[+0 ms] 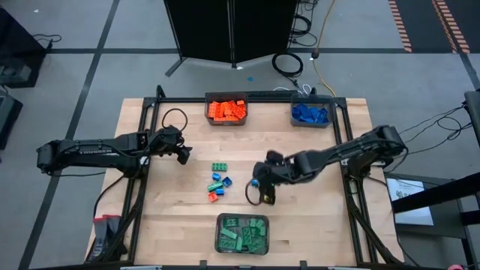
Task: Sort blocks
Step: Put the blue game piece into the top right black bin
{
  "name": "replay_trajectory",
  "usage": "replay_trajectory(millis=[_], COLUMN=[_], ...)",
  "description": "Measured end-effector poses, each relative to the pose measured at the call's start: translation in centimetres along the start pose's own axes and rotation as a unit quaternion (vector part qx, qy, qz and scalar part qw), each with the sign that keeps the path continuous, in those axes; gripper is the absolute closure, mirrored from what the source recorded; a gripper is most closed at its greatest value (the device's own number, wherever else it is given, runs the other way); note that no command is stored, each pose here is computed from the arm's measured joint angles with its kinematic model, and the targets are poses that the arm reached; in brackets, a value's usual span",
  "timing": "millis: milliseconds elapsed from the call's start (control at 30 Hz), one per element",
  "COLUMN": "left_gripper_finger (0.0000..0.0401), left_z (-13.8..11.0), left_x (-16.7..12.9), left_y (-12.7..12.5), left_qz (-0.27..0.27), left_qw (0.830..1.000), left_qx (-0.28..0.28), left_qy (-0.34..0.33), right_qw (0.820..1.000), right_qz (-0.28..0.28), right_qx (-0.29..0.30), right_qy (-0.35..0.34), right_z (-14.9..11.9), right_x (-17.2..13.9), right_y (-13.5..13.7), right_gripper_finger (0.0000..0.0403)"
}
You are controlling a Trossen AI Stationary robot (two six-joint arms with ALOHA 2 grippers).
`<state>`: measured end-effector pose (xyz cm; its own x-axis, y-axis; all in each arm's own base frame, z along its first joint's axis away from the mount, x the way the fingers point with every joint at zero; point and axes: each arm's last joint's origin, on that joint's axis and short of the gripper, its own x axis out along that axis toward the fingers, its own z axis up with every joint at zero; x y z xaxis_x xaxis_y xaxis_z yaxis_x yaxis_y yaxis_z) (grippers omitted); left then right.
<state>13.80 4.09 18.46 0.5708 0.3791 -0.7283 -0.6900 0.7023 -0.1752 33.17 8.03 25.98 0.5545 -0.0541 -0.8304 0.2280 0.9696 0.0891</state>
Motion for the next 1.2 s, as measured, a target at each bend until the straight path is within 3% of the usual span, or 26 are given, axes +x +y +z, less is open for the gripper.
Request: replay_trajectory(millis=[200,333,667,967,1200], left_gripper_finger=[0.0131,0.0131,0.0131,0.0131,0.0131], left_z=[0.0,0.0,0.0,0.0,0.0], left_x=[0.0,0.0,0.0,0.0,0.0], left_y=[0.0,0.0,0.0,0.0,0.0], left_qz=[0.001,0.001,0.001,0.001,0.001], left_qw=[1.0,1.0,1.0,1.0,1.0], left_qx=[-0.001,-0.001,0.003,0.002,0.002], left_qy=[0.001,0.001,0.001,0.001,0.001], right_qw=[0.999,0.999,0.995,0.989,0.987], right_qz=[-0.034,-0.015,-0.023,0.01,0.004], right_qx=[-0.029,-0.019,-0.029,-0.014,0.003], right_qy=[0.015,0.038,0.096,0.144,0.162], right_z=[0.9,1.1,0.3,-1.0,-1.5], right_x=[2.0,3.8,8.8,12.8,13.6], right_y=[-2.6,-3.6,-4.7,-5.0,-5.0], right_gripper_finger=[0.0171,0.017,0.017,0.017,0.0188])
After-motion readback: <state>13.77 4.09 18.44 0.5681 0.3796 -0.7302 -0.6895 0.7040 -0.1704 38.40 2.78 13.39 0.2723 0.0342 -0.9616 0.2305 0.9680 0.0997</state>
